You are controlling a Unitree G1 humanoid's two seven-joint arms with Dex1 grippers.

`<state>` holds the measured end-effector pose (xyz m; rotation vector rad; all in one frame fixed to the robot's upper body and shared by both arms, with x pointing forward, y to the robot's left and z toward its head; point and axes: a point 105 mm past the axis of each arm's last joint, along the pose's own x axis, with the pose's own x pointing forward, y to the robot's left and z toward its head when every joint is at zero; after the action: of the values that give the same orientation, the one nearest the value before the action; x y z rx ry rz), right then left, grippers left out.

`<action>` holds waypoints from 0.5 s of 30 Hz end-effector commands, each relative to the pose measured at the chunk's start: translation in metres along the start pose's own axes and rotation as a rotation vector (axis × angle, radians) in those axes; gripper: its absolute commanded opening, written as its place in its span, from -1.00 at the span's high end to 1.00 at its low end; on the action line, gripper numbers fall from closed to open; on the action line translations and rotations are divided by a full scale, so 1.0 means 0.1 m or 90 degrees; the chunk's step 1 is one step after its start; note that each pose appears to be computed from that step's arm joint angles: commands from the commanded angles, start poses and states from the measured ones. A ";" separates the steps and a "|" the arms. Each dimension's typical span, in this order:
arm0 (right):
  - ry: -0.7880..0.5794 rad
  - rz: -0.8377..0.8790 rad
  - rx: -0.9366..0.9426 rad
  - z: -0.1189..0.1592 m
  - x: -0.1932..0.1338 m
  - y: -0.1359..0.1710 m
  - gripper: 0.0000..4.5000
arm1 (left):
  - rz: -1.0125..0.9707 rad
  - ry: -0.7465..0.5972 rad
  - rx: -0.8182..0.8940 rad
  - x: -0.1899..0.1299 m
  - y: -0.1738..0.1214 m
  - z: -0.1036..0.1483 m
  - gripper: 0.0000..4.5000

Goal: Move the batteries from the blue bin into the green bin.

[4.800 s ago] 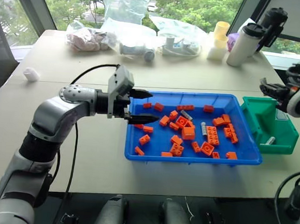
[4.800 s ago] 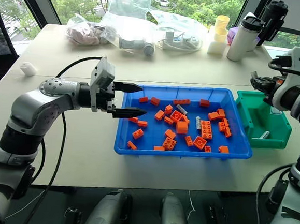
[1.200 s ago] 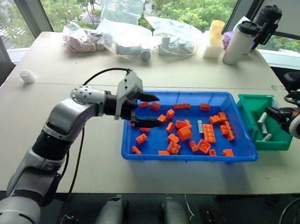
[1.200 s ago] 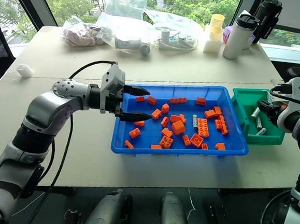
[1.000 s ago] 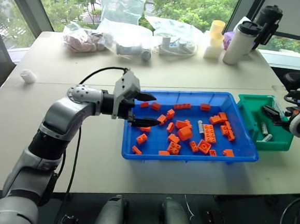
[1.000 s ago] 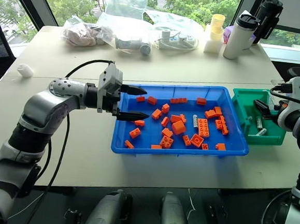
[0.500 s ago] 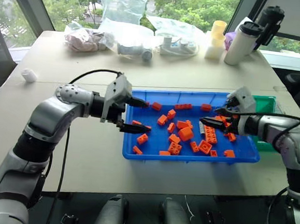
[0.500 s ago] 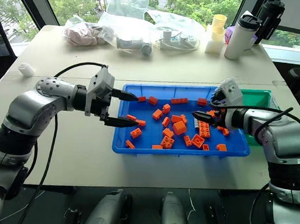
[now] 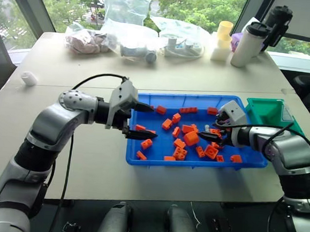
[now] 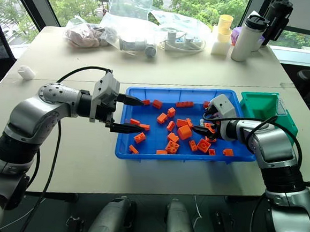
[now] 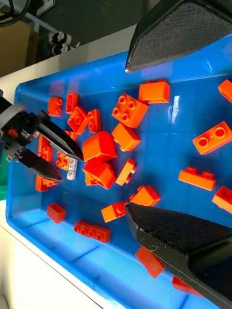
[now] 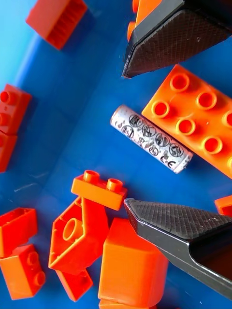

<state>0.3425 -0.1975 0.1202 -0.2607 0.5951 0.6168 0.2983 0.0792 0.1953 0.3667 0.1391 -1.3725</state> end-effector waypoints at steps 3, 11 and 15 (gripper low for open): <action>0.023 -0.017 -0.041 0.00 0.05 -0.05 -0.43 | 0.010 -0.012 0.024 -0.03 0.01 0.07 -1.00; 0.010 -0.029 -0.061 0.09 0.07 -0.07 0.99 | 0.018 -0.014 0.025 -0.03 0.01 0.06 -1.00; -0.035 -0.049 -0.036 0.23 0.00 -0.13 0.99 | 0.017 -0.015 0.023 -0.03 0.00 0.06 -1.00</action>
<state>0.3549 -0.1971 0.1207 -0.3359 0.5773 0.5874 0.2996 0.0801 0.1918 0.3613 0.1398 -1.3543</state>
